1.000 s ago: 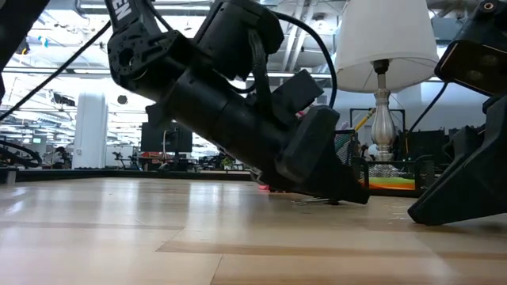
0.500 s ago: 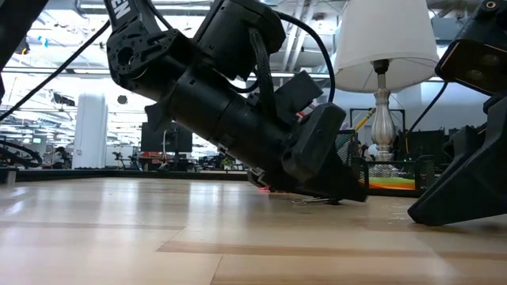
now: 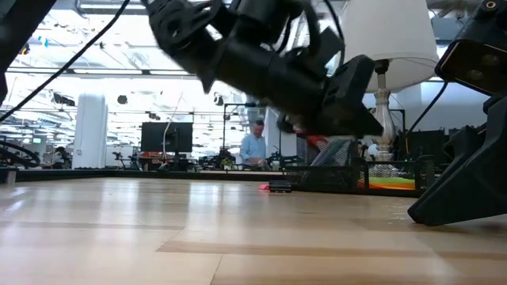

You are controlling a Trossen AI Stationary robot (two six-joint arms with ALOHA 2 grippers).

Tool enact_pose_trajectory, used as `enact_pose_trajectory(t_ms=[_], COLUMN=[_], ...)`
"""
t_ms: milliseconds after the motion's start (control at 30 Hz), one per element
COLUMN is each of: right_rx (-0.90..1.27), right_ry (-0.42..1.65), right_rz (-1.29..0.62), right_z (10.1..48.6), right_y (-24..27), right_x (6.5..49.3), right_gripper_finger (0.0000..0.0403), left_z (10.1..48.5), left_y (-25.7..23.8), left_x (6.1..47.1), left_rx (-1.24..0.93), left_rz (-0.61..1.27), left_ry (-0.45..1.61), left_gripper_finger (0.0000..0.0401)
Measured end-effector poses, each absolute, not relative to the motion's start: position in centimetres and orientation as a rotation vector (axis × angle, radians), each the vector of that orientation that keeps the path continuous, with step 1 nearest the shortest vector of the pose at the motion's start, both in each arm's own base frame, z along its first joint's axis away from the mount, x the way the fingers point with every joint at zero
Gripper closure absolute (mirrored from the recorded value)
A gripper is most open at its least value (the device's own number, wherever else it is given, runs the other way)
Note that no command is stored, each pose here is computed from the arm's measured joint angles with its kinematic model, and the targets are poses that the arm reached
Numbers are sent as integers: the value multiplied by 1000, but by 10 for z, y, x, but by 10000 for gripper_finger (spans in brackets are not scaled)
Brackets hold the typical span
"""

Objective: Pick and place office supplies into organizer
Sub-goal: Put the bottom binder clip into the desk organizer, then put the binder clip into the desk organizer

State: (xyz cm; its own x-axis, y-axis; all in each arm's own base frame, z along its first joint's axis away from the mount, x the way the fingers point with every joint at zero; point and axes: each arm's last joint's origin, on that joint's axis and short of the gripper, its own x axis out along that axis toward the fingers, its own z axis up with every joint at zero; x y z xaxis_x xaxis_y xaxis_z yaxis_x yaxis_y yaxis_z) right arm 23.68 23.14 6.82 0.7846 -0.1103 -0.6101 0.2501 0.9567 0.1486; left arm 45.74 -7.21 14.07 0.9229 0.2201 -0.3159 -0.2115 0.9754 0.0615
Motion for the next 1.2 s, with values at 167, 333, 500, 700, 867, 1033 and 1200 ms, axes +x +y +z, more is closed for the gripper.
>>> enact_pose_trajectory(t_ms=[167, 333, 500, 700, 867, 1033, 1200], right_rx=[226, 224, 226, 226, 225, 225, 225], right_ry=[638, 637, 634, 634, 630, 629, 628], right_rz=[-193, -186, -185, -186, -190, -191, -191], right_z=[68, 68, 69, 69, 69, 69, 69], right_y=[233, 235, 235, 235, 235, 235, 235], right_x=[236, 234, 234, 234, 234, 234, 234], right_gripper_finger=[326, 326, 326, 326, 326, 326, 326], left_z=[170, 159, 154, 149, 147, 147, 153], left_y=[-59, -40, -26, -17, -14, -20, -40], left_x=[474, 474, 471, 472, 471, 471, 473], left_rx=[168, 219, 209, 209, 217, 209, 303], left_rz=[348, 536, 617, 613, 650, 604, 535], left_ry=[344, 444, 489, 507, 521, 521, 577], left_gripper_finger=[250, 264, 243, 213, 202, 201, 207])
